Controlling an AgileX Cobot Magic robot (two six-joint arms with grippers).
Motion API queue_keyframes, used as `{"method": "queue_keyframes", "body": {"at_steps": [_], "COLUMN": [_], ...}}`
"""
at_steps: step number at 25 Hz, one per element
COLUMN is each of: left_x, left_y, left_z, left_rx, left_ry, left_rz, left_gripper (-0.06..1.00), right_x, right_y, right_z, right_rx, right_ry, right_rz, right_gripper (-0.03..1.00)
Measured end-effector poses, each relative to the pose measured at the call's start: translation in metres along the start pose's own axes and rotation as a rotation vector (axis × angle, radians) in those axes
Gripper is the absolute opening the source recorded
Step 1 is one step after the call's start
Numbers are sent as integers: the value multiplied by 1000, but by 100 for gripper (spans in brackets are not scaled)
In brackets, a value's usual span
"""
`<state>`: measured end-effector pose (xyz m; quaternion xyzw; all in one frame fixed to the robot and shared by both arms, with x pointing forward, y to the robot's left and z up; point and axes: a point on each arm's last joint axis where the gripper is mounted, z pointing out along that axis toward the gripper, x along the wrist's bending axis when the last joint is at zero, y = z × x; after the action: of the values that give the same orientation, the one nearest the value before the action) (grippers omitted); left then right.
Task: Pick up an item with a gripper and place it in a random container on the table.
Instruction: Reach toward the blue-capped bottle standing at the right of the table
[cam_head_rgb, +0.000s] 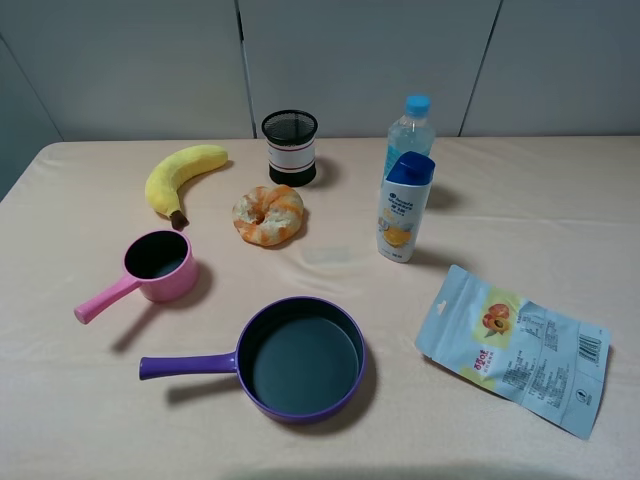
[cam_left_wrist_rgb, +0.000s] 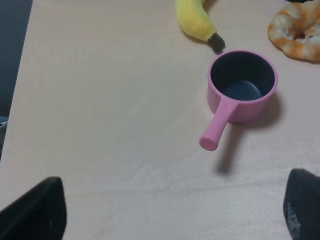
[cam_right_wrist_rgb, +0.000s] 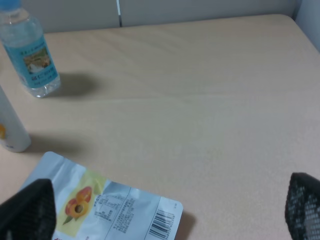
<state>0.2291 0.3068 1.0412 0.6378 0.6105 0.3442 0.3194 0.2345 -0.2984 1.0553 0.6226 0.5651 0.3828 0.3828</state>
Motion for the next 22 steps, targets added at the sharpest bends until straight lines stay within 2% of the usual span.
{"method": "queue_keyframes", "body": {"at_steps": [12,18,22], "left_x": [0,0,0], "left_y": [0,0,0], "left_z": [0,0,0], "left_rx": [0,0,0], "left_ry": [0,0,0], "left_rz": [0,0,0], "left_gripper": [87,87,87], "right_x": [0,4,8], "right_y": [0,2,17], "right_z": [0,-3,-5], "right_rx": [0,-11,2], "right_ry": [0,42,74], "right_rz": [0,25,45], "right_gripper": [69,69,69]}}
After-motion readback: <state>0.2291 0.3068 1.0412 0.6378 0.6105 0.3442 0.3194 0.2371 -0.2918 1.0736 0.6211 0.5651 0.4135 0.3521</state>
